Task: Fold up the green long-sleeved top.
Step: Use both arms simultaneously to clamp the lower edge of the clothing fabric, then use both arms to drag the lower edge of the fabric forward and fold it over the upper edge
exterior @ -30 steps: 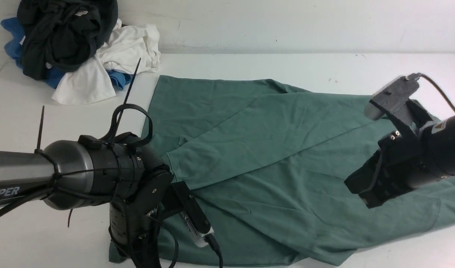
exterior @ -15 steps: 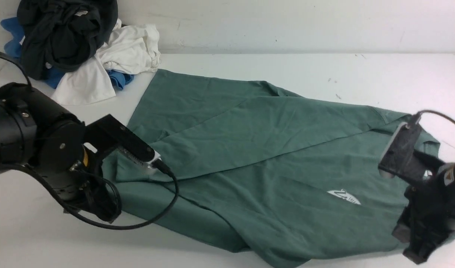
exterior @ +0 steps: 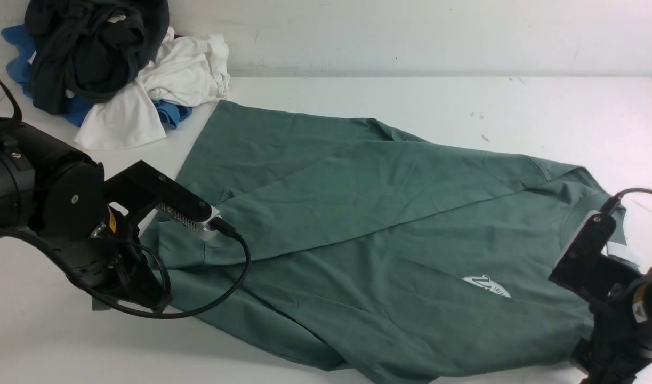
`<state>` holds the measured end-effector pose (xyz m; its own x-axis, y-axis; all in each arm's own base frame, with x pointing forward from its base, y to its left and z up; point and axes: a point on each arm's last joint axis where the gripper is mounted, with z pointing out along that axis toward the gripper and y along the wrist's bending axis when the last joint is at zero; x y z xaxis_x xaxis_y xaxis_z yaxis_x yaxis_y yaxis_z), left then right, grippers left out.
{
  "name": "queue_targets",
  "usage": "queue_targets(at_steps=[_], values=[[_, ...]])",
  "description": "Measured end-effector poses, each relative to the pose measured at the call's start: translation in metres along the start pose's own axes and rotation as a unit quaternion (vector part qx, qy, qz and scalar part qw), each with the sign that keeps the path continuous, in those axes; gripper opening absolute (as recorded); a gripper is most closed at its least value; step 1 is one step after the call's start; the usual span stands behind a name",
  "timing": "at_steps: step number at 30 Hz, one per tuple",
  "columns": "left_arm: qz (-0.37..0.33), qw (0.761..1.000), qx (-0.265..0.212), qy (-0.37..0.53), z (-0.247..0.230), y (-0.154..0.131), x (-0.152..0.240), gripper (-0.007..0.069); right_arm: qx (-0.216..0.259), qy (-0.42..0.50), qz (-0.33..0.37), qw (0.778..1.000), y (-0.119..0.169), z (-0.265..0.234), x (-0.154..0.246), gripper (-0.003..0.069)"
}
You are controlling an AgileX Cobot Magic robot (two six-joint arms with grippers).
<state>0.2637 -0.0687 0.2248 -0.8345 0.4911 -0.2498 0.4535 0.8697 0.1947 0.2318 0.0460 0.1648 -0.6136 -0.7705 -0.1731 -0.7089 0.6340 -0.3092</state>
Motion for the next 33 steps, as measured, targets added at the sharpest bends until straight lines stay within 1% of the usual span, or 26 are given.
queue_targets(at_steps=[1,2,4,5,6,7,9,10,12,13,16,19,20,22,23,24,25,27,28,30,33], values=[[-0.001,1.0,0.001,0.0,0.0,0.0,0.0,0.0003,-0.004,0.004,-0.001,1.0,0.001,0.004,0.0,0.0463],[-0.001,1.0,0.001,0.0,0.0,0.0,0.0,0.0003,-0.006,0.007,-0.002,1.0,0.001,0.005,0.0,0.0463],[-0.003,1.0,0.003,0.0,0.0,-0.001,0.0,0.0003,-0.009,0.009,-0.005,1.0,0.001,0.011,-0.002,0.0376],[-0.003,1.0,0.004,0.001,0.0,-0.001,0.0,0.0003,-0.008,0.007,-0.005,1.0,0.0,0.011,-0.003,0.034],[-0.004,1.0,0.004,0.001,-0.001,-0.001,0.0,0.0003,-0.007,0.006,-0.005,1.0,0.0,0.01,-0.003,0.032],[-0.004,1.0,0.005,0.008,-0.003,0.0,0.0,0.0003,-0.004,0.008,-0.005,1.0,-0.003,0.008,-0.005,0.024],[-0.008,1.0,0.007,0.013,-0.008,0.001,-0.001,0.0003,0.003,0.007,0.004,1.0,-0.009,0.0,-0.01,0.0123],[-0.01,1.0,0.009,0.015,-0.012,0.001,-0.001,0.0003,0.011,0.003,0.017,1.0,-0.014,-0.007,-0.014,0.0053],[-0.014,1.0,0.012,0.013,-0.022,0.002,-0.001,0.0003,0.025,0.003,0.036,0.999,-0.022,-0.021,-0.018,0.0011],[-0.015,1.0,0.012,0.012,-0.023,0.002,-0.001,0.0003,0.027,0.0,0.038,0.999,-0.023,-0.022,-0.019,0.0008],[-0.024,0.999,0.018,-0.021,-0.05,0.004,-0.003,0.0003,0.061,0.009,0.064,0.996,-0.035,-0.049,-0.018,-0.0001],[-0.039,0.996,0.021,-0.077,-0.082,0.008,-0.012,0.0003,0.11,0.001,0.065,0.992,-0.048,-0.077,-0.017,-0.0002],[-0.039,0.996,0.021,-0.08,-0.084,0.008,-0.012,0.0003,0.111,0.0,0.066,0.992,-0.048,-0.077,-0.017,-0.0002],[-0.045,0.992,0.016,-0.118,-0.102,0.014,-0.026,0.0006,0.145,-0.024,0.076,0.986,-0.064,-0.091,-0.019,-0.0002],[-0.047,0.989,0.011,-0.14,-0.111,0.017,-0.036,0.0006,0.161,-0.049,0.089,0.982,-0.076,-0.095,-0.022,-0.0002],[-0.047,0.989,0.011,-0.139,-0.109,0.017,-0.037,0.0006,0.162,-0.05,0.09,0.981,-0.076,-0.095,-0.023,-0.0002],[-0.052,0.986,0.007,-0.158,-0.112,0.024,-0.055,0.0006,0.174,-0.077,0.112,0.975,-0.093,-0.094,-0.027,-0.0002],[-0.061,0.984,0.003,-0.169,-0.108,0.034,-0.076,0.0006,0.18,-0.106,0.139,0.968,-0.112,-0.089,-0.034,-0.0002],[-0.063,0.983,0.001,-0.174,-0.11,0.036,-0.079,0.0006,0.18,-0.112,0.145,0.966,-0.115,-0.088,-0.034,-0.0002],[-0.075,0.982,-0.004,-0.171,-0.087,0.051,-0.11,0.0006,0.175,-0.135,0.17,0.96,-0.136,-0.072,-0.047,-0.0002],[-0.09,0.984,-0.007,-0.155,-0.052,0.069,-0.142,0.0006,0.161,-0.137,0.172,0.962,-0.156,-0.041,-0.067,-0.0002]])
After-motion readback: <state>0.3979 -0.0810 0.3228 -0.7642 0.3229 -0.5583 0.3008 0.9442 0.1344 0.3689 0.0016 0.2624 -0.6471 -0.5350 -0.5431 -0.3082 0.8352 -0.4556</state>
